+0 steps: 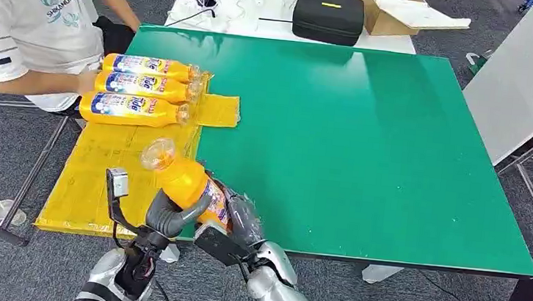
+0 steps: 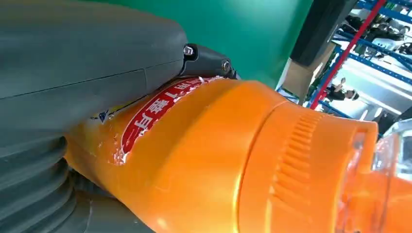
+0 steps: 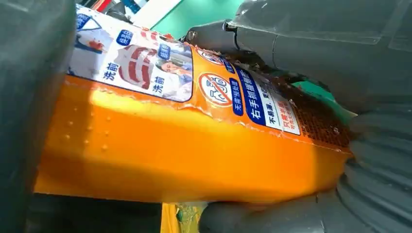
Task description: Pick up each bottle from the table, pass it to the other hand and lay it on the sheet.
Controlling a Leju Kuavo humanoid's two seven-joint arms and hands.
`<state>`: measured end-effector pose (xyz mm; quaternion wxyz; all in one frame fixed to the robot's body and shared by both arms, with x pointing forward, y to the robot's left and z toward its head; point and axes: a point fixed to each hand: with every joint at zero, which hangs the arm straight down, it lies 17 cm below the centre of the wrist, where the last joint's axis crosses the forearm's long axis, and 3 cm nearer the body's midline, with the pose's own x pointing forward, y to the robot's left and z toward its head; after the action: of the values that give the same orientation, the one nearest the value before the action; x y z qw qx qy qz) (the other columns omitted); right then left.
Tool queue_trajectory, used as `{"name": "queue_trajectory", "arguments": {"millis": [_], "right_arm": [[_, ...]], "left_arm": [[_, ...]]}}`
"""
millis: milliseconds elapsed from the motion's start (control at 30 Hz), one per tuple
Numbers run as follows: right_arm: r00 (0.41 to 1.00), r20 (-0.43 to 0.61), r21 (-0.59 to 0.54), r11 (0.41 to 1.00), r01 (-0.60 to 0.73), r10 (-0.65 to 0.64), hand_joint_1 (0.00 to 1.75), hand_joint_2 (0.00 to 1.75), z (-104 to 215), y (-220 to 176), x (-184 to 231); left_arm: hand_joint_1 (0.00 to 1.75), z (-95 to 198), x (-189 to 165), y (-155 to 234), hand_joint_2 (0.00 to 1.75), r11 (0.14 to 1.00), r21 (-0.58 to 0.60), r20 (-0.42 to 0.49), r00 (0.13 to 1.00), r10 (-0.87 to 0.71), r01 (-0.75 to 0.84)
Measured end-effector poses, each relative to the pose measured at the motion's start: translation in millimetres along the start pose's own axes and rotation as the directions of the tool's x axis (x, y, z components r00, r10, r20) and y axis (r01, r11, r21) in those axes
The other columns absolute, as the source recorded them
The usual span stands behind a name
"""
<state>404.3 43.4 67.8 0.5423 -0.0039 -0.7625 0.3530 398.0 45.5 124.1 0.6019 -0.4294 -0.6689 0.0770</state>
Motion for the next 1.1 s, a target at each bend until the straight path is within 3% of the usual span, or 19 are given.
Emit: {"name": "queue_trajectory", "arguments": {"millis": [67, 100, 233, 400, 667, 833, 900, 1000, 1100], "right_arm": [[1.0, -0.004, -0.003, 1.0, 0.005, -0.005, 0.0, 1.75, 0.0, -0.2, -0.5], [1.0, -0.01, -0.005, 1.0, 0.006, -0.006, 0.0, 0.0, -0.2, 0.0, -1.0], [0.999, -0.032, -0.019, 1.0, 0.016, -0.016, 0.0, 0.0, -0.3, -2.3, -4.8], [0.995, -0.04, -0.099, 0.992, 0.082, -0.086, 0.0, 0.0, -0.9, -25.9, -5.0], [0.979, 0.095, -0.271, 0.941, 0.201, -0.182, 0.0, 0.0, -3.1, -98.5, 27.7], [0.971, 0.164, -0.318, 0.922, 0.221, -0.177, 0.0, 0.0, 0.7, -123.6, 45.6], [0.962, 0.218, -0.36, 0.903, 0.234, -0.162, 0.0, 0.0, 5.4, -136.1, 57.7], [0.937, 0.331, -0.463, 0.845, 0.267, -0.115, 0.0, 0.0, 16.0, -169.3, 88.7], [0.91, 0.406, -0.512, 0.803, 0.304, -0.085, 0.0, 0.0, 21.8, -192.3, 118.7]], "left_arm": [[1.75, -0.7, 2.5, 0.2, 1.75, 1.0, 0.004, 0.009, 1.0, 0.004, -0.004], [1.75, -1.4, 4.2, -0.1, 1.75, 1.0, 0.004, 0.014, 1.0, 0.005, -0.005], [1.75, -5.8, 13.4, 0.1, 1.75, 0.999, 0.02, 0.047, 0.999, -0.027, 0.026], [1.75, -20.2, 55.4, 20.2, 1.75, 0.97, 0.136, 0.173, 0.959, -0.225, 0.203], [1.75, -36.1, 149.3, 67.1, 1.75, 0.787, 0.414, 0.3, 0.748, -0.592, 0.457], [1.75, -39.8, 179.8, 76.6, 1.75, 0.705, 0.485, 0.309, 0.652, -0.692, 0.517], [1.75, -39.8, 186.0, 78.6, 1.75, 0.588, 0.531, 0.259, 0.544, -0.798, 0.611], [1.75, -46.6, 197.9, 88.1, 1.75, 0.291, 0.587, 0.13, 0.267, -0.955, 0.755], [1.75, -62.8, 179.4, 96.5, 1.75, -0.026, 0.488, 0.036, -0.05, -0.998, 0.872]]}}
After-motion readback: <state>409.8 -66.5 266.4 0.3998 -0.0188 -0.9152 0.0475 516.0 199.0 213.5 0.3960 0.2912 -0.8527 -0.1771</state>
